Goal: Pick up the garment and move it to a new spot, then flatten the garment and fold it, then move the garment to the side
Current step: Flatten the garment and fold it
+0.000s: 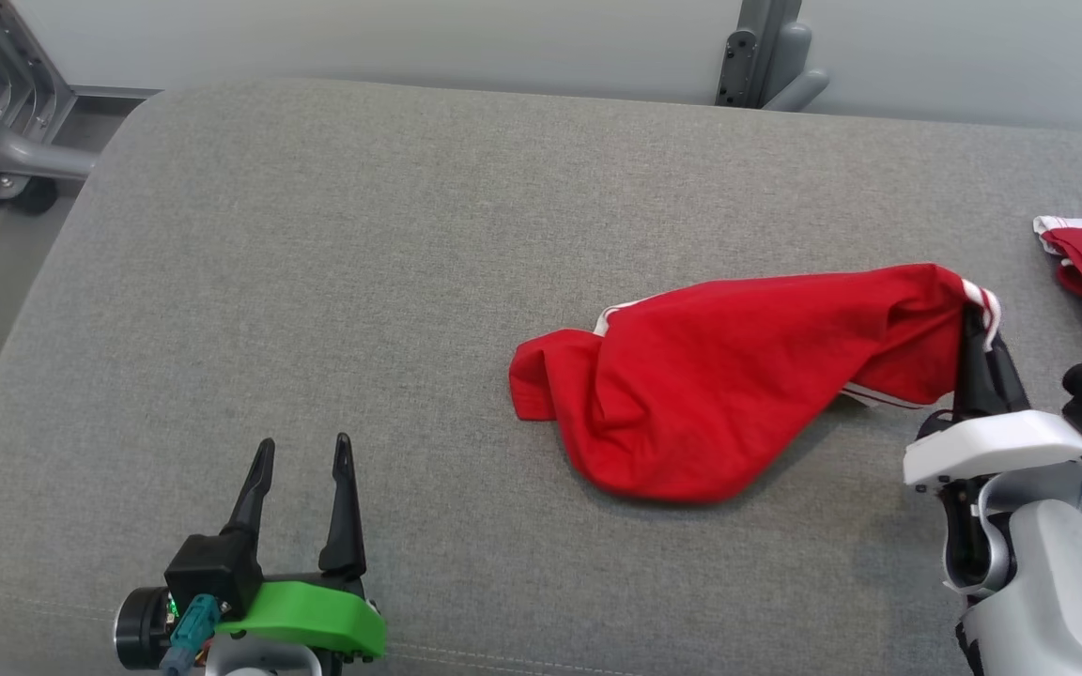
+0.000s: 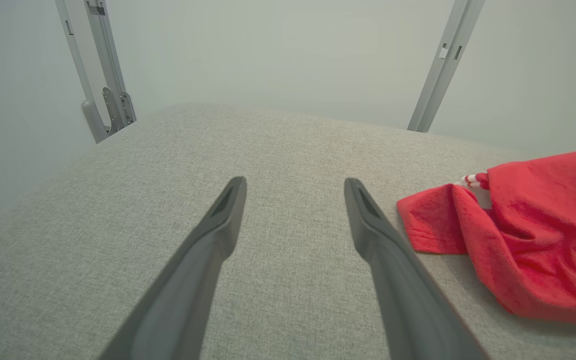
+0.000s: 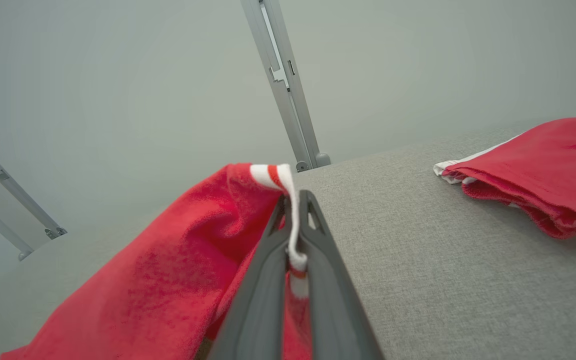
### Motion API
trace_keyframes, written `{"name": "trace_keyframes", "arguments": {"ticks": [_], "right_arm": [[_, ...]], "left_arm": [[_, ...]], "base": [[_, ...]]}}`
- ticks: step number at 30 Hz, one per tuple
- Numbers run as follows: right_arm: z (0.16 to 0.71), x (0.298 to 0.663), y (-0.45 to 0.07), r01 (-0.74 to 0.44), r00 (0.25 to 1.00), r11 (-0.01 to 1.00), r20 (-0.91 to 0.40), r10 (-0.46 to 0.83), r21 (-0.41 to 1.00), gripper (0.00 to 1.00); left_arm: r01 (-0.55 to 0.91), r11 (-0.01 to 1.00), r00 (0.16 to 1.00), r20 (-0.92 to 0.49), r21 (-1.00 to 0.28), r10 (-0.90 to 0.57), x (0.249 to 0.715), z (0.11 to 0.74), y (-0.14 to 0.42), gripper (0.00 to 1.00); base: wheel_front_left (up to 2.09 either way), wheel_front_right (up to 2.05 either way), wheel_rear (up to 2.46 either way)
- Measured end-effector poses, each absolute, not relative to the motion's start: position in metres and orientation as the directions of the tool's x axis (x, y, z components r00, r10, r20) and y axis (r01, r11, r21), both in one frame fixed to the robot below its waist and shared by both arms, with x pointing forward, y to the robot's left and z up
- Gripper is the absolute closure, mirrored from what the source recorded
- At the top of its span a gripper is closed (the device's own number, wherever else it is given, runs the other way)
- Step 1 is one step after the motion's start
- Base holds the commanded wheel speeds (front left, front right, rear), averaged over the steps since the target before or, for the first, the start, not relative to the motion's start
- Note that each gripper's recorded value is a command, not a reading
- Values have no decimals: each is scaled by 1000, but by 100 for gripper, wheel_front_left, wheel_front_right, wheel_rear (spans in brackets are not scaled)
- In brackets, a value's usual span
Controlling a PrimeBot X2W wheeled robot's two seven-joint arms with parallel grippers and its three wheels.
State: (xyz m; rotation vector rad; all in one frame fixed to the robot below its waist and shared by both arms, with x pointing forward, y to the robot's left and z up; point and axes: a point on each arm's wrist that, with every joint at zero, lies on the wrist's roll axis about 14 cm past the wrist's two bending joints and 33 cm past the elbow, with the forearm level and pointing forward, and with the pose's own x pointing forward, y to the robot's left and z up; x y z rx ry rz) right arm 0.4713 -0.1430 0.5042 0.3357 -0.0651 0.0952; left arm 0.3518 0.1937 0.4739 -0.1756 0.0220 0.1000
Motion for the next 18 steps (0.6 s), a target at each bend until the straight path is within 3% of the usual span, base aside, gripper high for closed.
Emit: {"name": "trace_keyframes", "arguments": {"ticks": [8,18], "right_arm": [[513,469,-196,29,992,964,112,-61,263,100],[473,432,-242,171,985,958,-15,-172,229,100]], "left_arm": [[-105,979,994,-39,-172,100,352,471,195,0],[-93,981,995,-48,-170,86,357,468,190,0]], "base": [[0,0,0],[0,0,0]]}}
